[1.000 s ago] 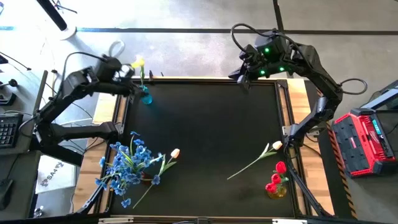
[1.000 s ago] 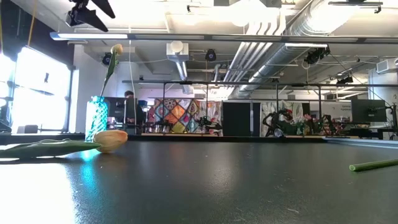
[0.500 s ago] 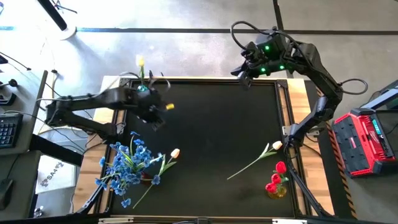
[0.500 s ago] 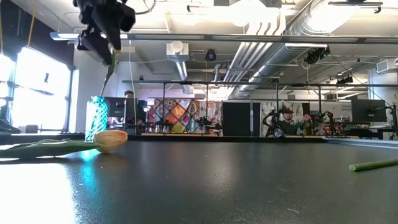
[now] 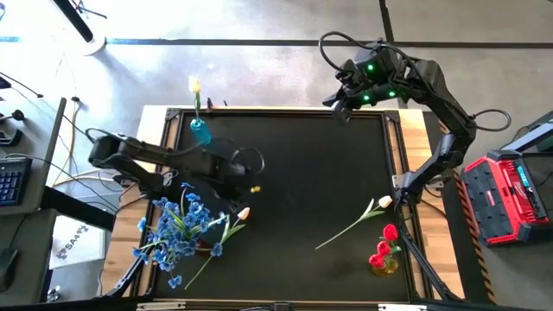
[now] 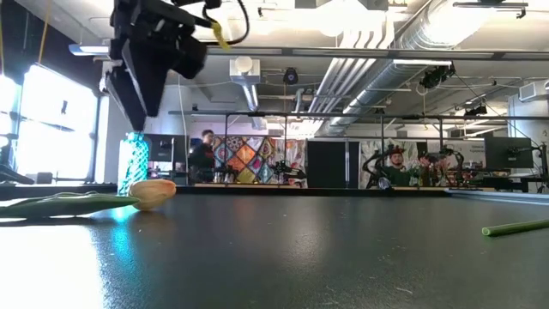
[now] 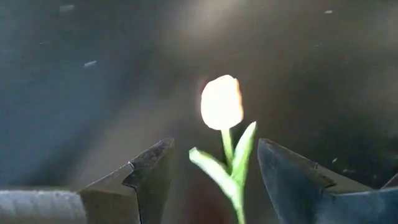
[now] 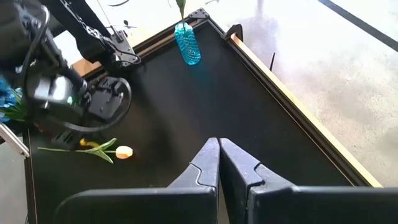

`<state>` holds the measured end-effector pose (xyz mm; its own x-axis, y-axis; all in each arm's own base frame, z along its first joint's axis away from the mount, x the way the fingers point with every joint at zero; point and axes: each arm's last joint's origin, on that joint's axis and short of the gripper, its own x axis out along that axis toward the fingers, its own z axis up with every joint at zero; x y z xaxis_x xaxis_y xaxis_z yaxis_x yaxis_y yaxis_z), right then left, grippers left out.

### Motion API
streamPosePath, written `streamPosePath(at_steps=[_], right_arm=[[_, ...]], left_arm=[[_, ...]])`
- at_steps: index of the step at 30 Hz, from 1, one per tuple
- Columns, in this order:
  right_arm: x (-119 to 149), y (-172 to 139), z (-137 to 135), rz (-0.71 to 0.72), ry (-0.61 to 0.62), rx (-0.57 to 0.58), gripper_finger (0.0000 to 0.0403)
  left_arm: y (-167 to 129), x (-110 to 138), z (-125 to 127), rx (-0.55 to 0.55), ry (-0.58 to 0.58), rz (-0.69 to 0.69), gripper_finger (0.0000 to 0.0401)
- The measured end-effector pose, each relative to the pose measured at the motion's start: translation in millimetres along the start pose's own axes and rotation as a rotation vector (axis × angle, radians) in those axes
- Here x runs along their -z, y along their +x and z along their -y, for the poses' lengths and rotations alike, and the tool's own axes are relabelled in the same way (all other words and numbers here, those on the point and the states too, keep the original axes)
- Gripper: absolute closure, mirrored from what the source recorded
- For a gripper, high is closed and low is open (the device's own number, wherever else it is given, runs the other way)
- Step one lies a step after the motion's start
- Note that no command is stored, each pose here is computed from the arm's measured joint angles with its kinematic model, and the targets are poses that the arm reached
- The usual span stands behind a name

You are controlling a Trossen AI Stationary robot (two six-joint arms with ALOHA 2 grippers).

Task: Sort flowers into vase by color
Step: Put the left white flower into the blue vase

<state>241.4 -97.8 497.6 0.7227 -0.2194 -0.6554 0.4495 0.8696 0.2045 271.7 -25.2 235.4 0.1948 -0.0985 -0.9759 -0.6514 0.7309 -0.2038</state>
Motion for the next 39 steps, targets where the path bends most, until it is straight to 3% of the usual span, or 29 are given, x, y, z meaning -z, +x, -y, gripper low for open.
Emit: streamPosePath(at_steps=[6, 13, 19, 27, 39], right_arm=[[1.2, 0.0, 1.1, -0.008, -0.005, 0.032, 0.0402], [2.6, -0.1, 1.6, -0.022, -0.024, 0.042, 0.0402], [3.8, -0.1, 2.1, -0.034, -0.044, 0.052, 0.0402], [7.4, -0.3, 2.9, -0.072, -0.053, 0.058, 0.0402], [11.0, -0.5, 3.5, -0.11, -0.049, 0.065, 0.0402]], left_arm=[[32.6, -1.1, 21.2, 0.006, 0.025, -0.025, 0.0181], [70.2, 7.4, 20.2, 0.005, -0.002, -0.123, 0.0181], [79.4, 12.4, 13.3, -0.008, -0.031, -0.132, 0.0187], [88.0, 15.1, 21.1, 0.078, -0.011, -0.064, 0.023], [105.0, 17.5, 21.3, 0.017, 0.0, -0.095, 0.0271]])
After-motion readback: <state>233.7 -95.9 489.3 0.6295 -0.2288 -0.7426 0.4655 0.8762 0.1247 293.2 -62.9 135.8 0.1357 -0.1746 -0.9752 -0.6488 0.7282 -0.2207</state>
